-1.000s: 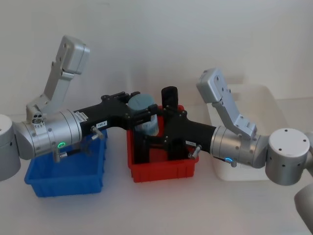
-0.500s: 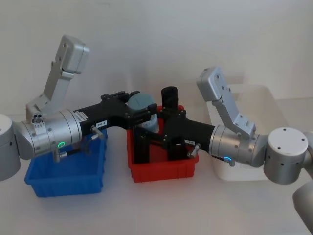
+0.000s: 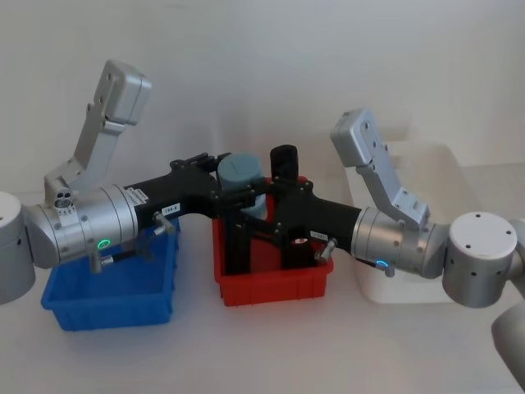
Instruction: Pick the cotton swabs from the blue box and place them into the white box.
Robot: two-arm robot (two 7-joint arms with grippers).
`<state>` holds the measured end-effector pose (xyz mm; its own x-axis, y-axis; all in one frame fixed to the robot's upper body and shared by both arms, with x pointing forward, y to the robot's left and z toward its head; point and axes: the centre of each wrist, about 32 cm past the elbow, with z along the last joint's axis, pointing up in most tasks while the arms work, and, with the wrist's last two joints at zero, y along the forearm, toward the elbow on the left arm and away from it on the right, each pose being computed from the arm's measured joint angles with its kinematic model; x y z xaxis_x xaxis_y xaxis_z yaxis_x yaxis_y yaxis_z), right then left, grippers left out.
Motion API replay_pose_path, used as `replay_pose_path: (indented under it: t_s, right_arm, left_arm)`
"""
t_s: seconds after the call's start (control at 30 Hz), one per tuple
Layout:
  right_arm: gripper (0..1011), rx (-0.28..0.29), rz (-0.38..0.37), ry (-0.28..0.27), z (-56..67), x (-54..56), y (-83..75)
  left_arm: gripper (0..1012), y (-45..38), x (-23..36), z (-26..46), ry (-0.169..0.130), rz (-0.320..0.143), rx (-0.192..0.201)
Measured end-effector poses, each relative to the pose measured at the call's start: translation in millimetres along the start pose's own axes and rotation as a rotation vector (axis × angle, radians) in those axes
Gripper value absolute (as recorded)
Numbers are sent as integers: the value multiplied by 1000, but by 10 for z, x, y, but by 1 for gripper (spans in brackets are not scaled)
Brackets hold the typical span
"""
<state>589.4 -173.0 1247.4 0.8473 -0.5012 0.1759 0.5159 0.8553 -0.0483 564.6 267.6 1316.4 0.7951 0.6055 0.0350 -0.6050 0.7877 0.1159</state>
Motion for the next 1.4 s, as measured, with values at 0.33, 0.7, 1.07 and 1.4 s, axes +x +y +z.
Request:
replay_pose_path:
  t_s: [0.33, 0.7, 1.07, 1.4]
  right_arm:
    - [636, -1, 0, -3, 3, -4, 1]
    - [636, 2, -6, -6, 15, -1, -12]
    - [636, 16, -51, 12, -15, -19, -180]
    - [636, 29, -144, 30, -44, -13, -447]
  left_arm:
    - [1004, 0, 0, 1, 0, 0, 0]
    - [1004, 2, 2, 3, 0, 1, -1]
    - [1004, 3, 3, 3, -1, 1, -1]
    - [1004, 3, 3, 3, 0, 1, -1]
